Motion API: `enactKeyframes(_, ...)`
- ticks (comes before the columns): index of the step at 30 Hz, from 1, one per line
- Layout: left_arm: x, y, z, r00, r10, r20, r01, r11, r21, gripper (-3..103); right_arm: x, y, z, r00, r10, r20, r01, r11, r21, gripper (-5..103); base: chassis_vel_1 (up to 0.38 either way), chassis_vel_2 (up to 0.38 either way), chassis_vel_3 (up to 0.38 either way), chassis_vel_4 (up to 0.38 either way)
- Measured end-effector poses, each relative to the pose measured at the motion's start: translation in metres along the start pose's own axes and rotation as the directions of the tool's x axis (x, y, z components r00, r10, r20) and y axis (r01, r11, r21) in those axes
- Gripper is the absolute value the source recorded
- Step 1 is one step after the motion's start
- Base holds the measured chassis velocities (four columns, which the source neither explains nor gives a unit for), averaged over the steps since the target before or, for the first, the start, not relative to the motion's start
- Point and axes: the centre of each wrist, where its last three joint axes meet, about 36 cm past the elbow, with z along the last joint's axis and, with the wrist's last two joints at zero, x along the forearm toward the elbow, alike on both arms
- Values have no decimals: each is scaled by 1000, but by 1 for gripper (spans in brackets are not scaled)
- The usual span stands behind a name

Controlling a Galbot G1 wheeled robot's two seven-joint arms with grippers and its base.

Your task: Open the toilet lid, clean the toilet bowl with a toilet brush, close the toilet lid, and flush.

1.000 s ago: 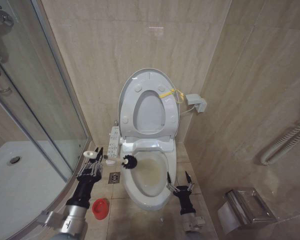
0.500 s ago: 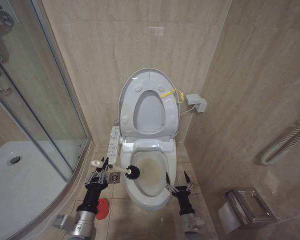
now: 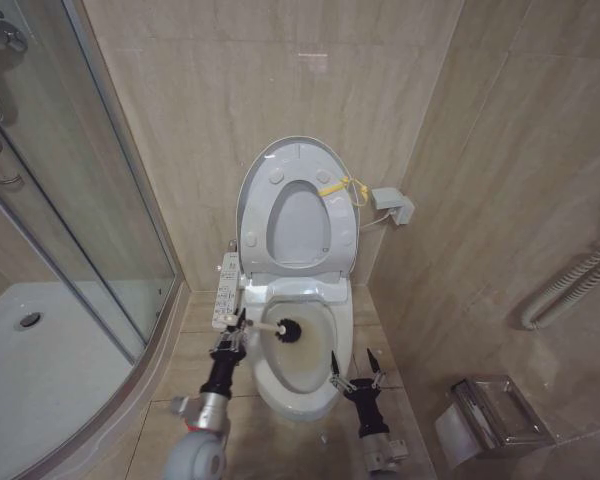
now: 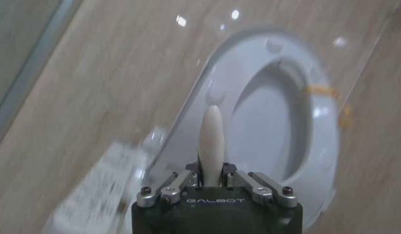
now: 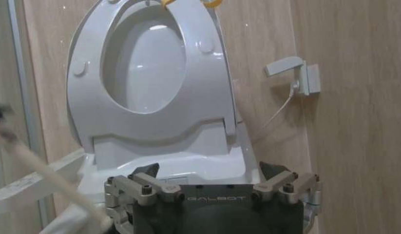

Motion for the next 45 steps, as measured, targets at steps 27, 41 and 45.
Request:
enactKeyframes(27,-76,33,121,981,-3,-195,-18,994,-107,20,-3,-14,4,999,31,-11,-31,1000,3,100,0,0,0,0)
enactKeyframes(41,-64,19,73,993,55,-106,-68,989,-128,19,2,-10,4,1000,19,-11,-19,1000,-1,100,0,0,0,0)
enactKeyframes(45,-61,19,69,994,53,-96,-66,989,-132,19,3,-8,4,1000,15,-12,-15,1000,0,100,0,0,0,0)
